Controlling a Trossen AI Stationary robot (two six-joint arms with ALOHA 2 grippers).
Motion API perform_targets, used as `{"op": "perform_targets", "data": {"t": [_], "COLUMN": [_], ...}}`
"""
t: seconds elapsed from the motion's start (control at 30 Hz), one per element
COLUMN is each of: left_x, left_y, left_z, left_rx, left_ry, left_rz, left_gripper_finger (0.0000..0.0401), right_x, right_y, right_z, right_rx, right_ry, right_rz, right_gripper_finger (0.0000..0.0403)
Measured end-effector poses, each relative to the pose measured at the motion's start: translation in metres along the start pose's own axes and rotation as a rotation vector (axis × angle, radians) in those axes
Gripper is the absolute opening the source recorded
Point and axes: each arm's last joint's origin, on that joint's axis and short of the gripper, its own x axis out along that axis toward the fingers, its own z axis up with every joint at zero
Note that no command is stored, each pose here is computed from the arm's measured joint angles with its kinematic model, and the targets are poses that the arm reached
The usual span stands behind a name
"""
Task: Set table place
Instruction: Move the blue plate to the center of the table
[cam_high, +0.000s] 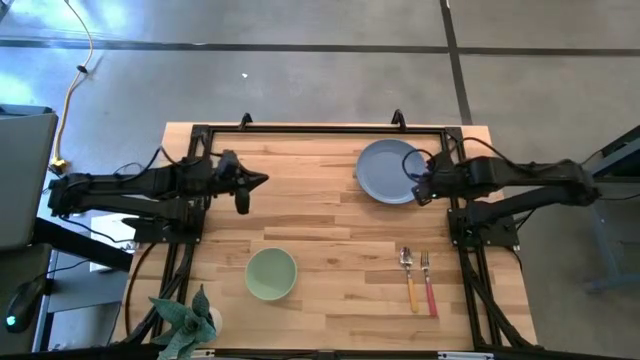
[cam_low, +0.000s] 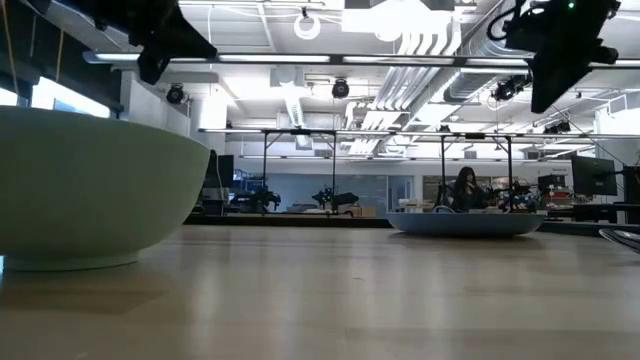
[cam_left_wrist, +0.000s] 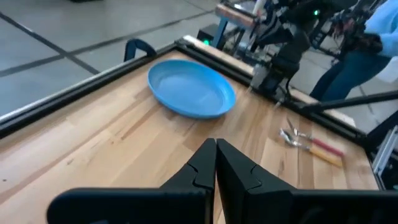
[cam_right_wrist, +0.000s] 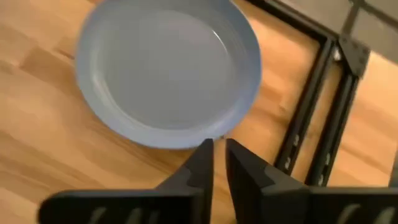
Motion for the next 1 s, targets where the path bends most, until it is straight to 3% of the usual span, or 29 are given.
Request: {"op": "perform_targets", "data": {"t": [0.33, 0.6, 1.0], "left_x": [0.004, 0.004, 0.004], "left_y": [-0.002, -0.002, -0.002], "left_z": [-0.002, -0.002, -0.002], "left_rx": [0.0, 0.0, -0.001], "left_ry": [0.039, 0.036, 0.037], "left_rz": [-0.038, -0.038, -0.038], "left_gripper_finger": [0.0001, 0.0001, 0.0001], "right_x": [0.028, 0.07, 0.123], "right_y": [-0.022, -0.03, -0.05], "right_z": [-0.004, 0.005, 0.017], "right_rx": [0.183, 0.262, 0.356], "right_ry": [0.04, 0.061, 0.104], "right_rz": [-0.049, 0.037, 0.014], "right_gripper_finger": [0.011, 0.0115, 0.0115]}}
